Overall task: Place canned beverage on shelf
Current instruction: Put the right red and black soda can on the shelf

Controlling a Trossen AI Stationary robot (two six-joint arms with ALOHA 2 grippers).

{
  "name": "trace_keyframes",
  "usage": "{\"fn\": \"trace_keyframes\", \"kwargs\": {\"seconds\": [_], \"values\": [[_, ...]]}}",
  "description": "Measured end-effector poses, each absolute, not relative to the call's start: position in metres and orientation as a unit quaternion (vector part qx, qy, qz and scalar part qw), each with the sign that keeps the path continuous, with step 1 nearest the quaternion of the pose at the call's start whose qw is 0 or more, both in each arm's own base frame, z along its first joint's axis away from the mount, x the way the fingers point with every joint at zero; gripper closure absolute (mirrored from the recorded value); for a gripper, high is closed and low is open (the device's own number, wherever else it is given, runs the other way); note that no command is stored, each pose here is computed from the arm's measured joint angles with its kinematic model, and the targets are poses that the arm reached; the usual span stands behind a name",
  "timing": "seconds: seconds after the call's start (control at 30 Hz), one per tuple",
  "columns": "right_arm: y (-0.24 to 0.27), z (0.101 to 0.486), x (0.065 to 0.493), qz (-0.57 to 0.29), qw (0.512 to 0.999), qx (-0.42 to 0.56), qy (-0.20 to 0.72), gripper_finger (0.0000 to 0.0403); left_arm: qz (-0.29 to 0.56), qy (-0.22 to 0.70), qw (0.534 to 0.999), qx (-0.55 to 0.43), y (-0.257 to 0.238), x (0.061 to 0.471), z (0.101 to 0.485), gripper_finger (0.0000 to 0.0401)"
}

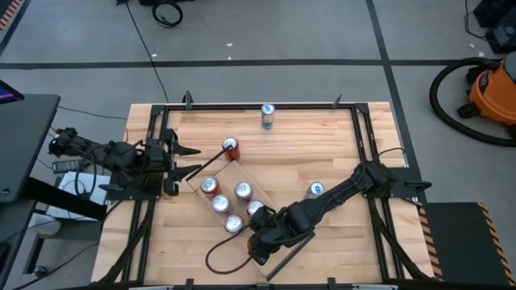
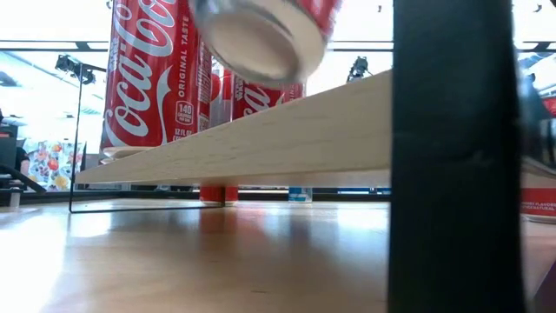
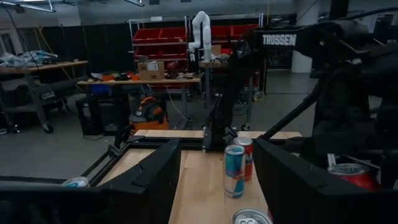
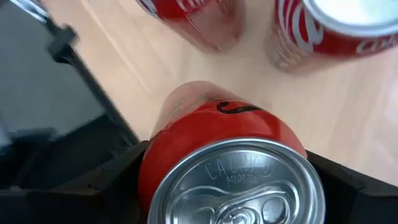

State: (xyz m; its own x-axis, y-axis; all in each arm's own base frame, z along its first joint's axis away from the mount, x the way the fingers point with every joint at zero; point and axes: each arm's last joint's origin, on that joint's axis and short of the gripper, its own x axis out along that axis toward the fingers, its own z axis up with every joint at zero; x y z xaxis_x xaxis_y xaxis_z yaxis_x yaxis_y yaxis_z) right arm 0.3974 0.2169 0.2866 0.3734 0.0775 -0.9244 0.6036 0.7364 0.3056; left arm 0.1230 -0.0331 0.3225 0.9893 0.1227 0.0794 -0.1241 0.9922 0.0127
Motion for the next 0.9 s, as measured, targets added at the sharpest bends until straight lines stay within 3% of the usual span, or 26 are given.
{"fn": "trace_keyframes", "kwargs": {"seconds": [0.3, 0.9], "values": [[0.216, 0.267, 0.397, -0.221, 0.728, 0.263, 0.594, 0.0072, 0.062, -0.040, 0.997, 0.001, -0.033, 0.123, 0.322, 0.0191], [0.221, 0.266, 0.401, -0.201, 0.739, 0.264, 0.586, 0.0052, 0.062, -0.033, 0.998, -0.002, -0.033, 0.123, 0.321, 0.0191]]}}
